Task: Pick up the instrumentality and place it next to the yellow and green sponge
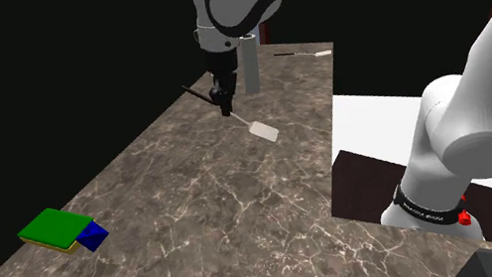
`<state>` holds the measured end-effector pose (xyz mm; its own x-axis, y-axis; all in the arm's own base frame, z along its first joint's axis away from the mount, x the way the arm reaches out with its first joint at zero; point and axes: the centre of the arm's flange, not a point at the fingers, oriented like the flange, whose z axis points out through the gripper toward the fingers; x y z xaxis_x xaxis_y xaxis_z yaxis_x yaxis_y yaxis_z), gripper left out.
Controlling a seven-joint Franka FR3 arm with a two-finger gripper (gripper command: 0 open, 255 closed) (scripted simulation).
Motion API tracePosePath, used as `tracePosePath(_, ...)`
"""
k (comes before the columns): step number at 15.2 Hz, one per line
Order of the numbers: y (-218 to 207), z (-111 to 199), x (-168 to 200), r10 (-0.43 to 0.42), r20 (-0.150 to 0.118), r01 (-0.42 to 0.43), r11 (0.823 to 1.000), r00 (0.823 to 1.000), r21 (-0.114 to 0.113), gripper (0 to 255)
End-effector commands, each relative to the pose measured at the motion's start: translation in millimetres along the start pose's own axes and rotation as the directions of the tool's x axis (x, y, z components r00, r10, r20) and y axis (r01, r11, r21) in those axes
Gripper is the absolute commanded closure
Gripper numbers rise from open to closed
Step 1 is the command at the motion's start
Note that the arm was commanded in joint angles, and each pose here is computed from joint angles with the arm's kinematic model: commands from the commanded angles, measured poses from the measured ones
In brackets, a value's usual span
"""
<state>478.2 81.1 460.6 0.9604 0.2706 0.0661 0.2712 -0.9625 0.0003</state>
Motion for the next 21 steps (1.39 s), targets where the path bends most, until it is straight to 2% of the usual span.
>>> tracePosePath(1, -24, 0, 9, 0.001, 0.0, -0.001, 1.0, 1.0, 0.001, 255)
tracePosePath(21, -269, 6, 108, 0.001, 0.0, -0.001, 1.0, 1.0, 0.001, 255)
